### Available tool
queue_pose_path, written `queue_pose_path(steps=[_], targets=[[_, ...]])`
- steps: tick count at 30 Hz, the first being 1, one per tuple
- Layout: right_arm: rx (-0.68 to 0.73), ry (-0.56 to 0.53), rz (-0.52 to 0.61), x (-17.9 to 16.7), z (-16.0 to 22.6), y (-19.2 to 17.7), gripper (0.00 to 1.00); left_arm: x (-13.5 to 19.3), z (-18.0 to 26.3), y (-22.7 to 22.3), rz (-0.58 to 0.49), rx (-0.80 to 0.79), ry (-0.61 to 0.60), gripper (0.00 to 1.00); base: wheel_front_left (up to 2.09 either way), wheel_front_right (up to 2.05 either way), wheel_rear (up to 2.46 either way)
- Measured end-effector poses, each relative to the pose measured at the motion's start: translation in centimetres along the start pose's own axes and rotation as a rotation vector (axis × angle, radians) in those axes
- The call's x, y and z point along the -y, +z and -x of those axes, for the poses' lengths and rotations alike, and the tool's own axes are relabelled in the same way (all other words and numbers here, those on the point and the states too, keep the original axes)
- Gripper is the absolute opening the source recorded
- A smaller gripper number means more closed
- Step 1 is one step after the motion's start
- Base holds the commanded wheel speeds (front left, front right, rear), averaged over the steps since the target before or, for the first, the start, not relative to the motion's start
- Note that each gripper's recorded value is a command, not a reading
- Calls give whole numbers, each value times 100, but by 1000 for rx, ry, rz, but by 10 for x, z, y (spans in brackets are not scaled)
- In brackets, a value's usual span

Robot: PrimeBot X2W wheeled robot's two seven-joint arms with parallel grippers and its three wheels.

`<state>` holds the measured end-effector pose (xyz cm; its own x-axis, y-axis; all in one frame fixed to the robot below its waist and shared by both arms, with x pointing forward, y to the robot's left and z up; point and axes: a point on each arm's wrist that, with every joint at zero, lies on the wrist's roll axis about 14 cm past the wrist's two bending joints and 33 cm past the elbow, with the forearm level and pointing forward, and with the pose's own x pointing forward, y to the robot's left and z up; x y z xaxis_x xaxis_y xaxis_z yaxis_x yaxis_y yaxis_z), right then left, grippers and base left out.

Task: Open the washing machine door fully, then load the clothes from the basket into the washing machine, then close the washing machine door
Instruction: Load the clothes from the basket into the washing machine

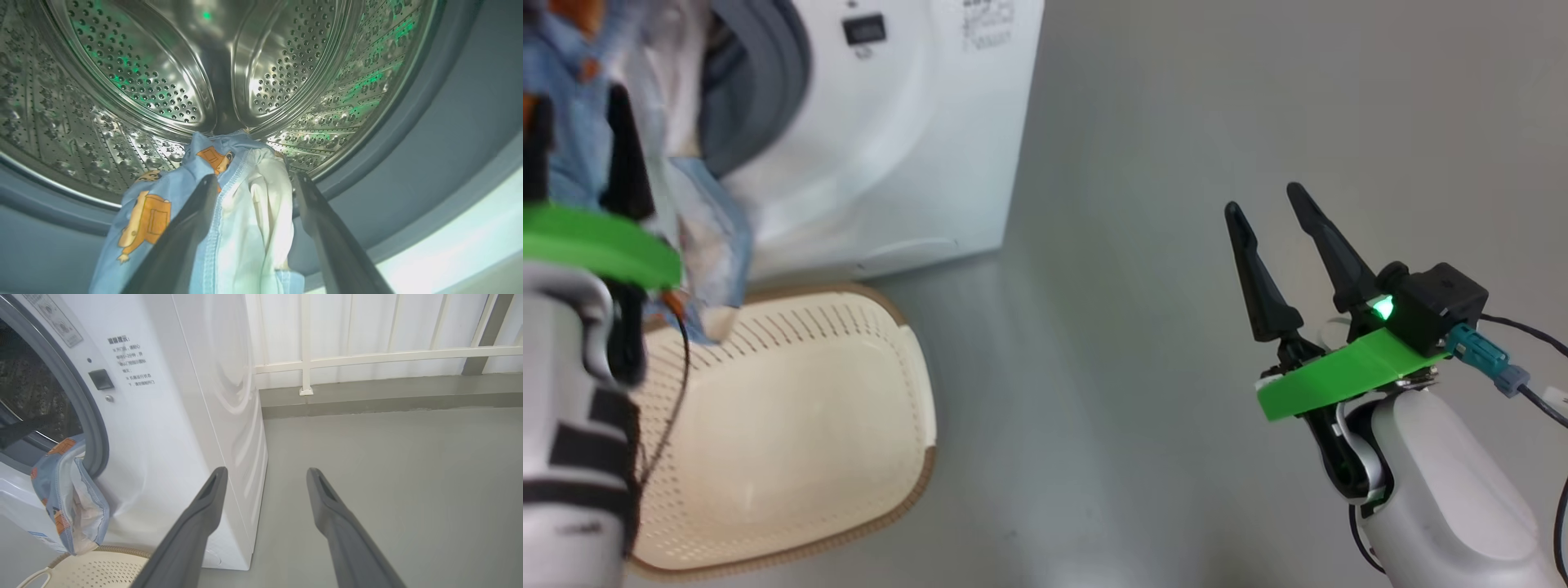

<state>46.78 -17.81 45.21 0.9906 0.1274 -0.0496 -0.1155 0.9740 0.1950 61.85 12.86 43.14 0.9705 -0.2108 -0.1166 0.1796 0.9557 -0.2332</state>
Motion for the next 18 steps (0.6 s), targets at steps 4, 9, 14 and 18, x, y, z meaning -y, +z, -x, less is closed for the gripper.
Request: queue_pose_path(steps=[4,9,14,18], targets=[[20,9,-3,-5,9,10,100,0,27,8,-10,15,1,100,0,0,0],[41,24,-8,-13,20,21,100,7,58,20,-9,43,-7,100,0,0,0],[73,37,-39,-20,29,34,100,9,89,24,-9,57,-6,100,0,0,0],[87,46,-41,-24,38,40,100,13,114,24,0,64,-5,100,0,0,0]])
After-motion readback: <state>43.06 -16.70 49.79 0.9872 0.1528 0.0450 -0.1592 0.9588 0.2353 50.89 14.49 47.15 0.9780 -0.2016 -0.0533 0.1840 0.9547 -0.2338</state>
